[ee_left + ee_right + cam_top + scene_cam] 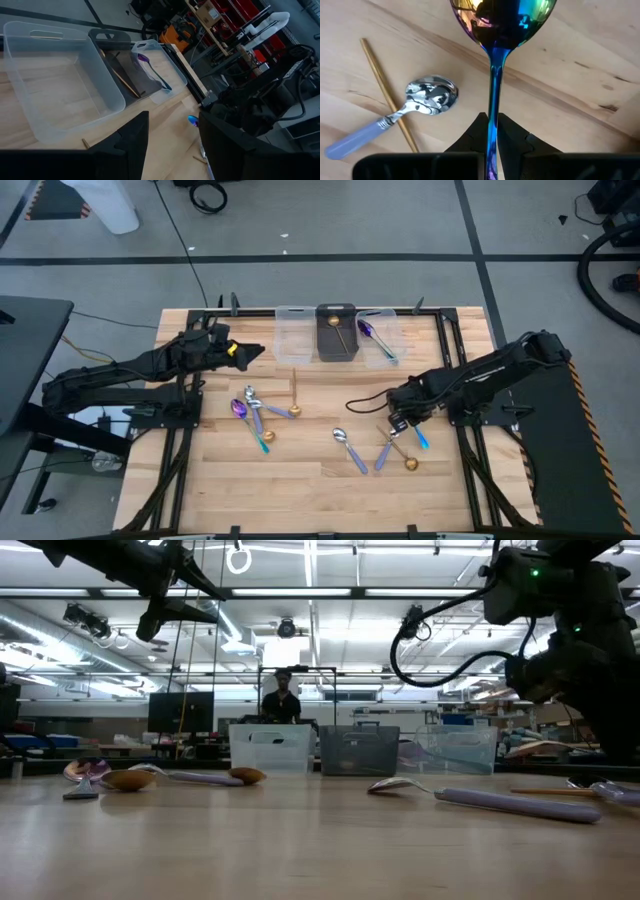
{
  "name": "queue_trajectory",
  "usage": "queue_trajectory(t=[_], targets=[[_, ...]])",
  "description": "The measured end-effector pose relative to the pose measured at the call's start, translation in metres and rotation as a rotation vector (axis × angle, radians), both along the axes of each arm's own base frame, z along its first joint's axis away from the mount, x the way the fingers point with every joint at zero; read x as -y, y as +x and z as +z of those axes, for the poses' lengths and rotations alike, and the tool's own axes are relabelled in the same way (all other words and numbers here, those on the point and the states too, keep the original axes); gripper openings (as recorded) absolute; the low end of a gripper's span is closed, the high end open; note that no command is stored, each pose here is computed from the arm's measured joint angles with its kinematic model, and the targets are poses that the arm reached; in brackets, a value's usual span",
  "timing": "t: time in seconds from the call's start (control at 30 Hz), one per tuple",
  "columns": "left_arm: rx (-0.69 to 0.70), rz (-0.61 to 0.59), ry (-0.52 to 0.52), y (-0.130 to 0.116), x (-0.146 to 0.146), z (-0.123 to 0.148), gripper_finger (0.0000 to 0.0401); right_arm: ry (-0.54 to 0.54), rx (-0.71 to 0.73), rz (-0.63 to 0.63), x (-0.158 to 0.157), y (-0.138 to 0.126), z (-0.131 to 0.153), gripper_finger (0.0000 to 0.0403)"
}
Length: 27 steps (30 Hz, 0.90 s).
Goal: Sort silverware by color (type)
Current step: Put the blue spoon into the right transparent bin
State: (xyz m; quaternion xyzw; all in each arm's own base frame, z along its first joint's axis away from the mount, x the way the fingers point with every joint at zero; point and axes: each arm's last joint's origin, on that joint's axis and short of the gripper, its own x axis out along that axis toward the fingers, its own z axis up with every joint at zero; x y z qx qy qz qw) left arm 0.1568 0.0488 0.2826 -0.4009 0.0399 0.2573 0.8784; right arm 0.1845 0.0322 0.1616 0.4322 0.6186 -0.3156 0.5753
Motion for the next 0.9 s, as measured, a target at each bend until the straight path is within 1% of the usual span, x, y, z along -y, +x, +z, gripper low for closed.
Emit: queue_trajectory(t=[0.4, 0.9], targets=[[0.000, 0.005, 0.001, 0.000, 0.000, 0.000, 0.0181, -0.001, 0.061, -0.036, 0.007, -0.002, 0.010, 0.0032], [-0.001, 0.005, 0.001, 0.000, 0.000, 0.000, 0.0181, -0.046, 0.173, -0.088, 0.017, -0.008, 0.026, 0.0032]])
